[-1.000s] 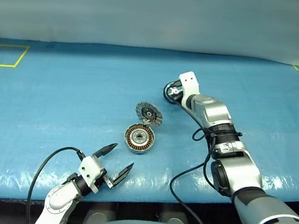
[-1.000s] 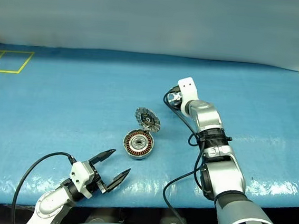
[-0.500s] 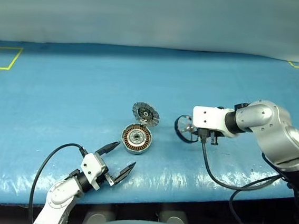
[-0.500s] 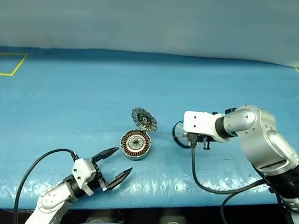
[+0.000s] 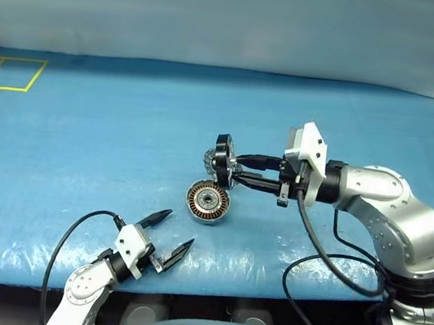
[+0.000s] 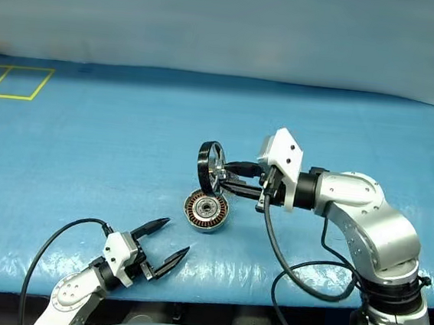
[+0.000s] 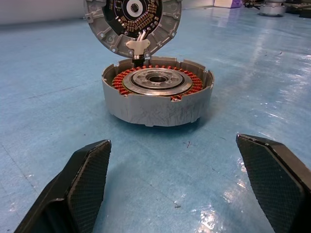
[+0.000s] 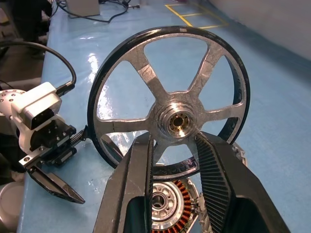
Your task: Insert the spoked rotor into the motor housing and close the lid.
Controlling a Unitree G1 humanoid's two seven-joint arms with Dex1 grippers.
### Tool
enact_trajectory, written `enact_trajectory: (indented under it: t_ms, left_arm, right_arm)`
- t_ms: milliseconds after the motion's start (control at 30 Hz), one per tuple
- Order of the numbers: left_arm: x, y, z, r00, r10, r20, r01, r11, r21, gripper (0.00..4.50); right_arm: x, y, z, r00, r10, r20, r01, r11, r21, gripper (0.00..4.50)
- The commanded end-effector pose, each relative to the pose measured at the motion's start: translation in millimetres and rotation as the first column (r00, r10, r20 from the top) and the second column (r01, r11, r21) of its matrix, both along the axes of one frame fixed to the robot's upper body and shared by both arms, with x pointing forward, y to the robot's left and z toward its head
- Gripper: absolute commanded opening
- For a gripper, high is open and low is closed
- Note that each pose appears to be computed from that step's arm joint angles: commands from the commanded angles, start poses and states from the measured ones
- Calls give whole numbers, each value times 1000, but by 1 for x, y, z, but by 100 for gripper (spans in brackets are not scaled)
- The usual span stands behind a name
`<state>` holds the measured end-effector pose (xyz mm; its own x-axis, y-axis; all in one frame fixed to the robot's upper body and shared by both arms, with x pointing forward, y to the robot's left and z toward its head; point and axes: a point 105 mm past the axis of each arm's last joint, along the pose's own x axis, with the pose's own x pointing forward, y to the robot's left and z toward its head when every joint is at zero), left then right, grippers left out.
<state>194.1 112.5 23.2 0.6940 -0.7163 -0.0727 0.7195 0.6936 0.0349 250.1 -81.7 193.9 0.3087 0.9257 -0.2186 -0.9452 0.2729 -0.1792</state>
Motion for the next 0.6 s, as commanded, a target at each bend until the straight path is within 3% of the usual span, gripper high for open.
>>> enact_trajectory:
  t_ms: [33, 300, 600]
  left_arm:
    - [-1, -1, 8, 1000, -9, 23, 10, 1000, -16, 450]
    - [1, -4, 10, 999, -35, 28, 35, 999, -19, 450]
    - [5, -4, 11, 999, -14, 42, 15, 1000, -24, 450]
  right_arm:
    - [-18, 7, -13, 999, 33, 31, -30, 995, -98, 112]
    - [-19, 9, -53, 994, 45, 96, -3, 918, -397, 112]
    - [1, 23, -68, 987, 34, 156, 46, 875, -482, 112]
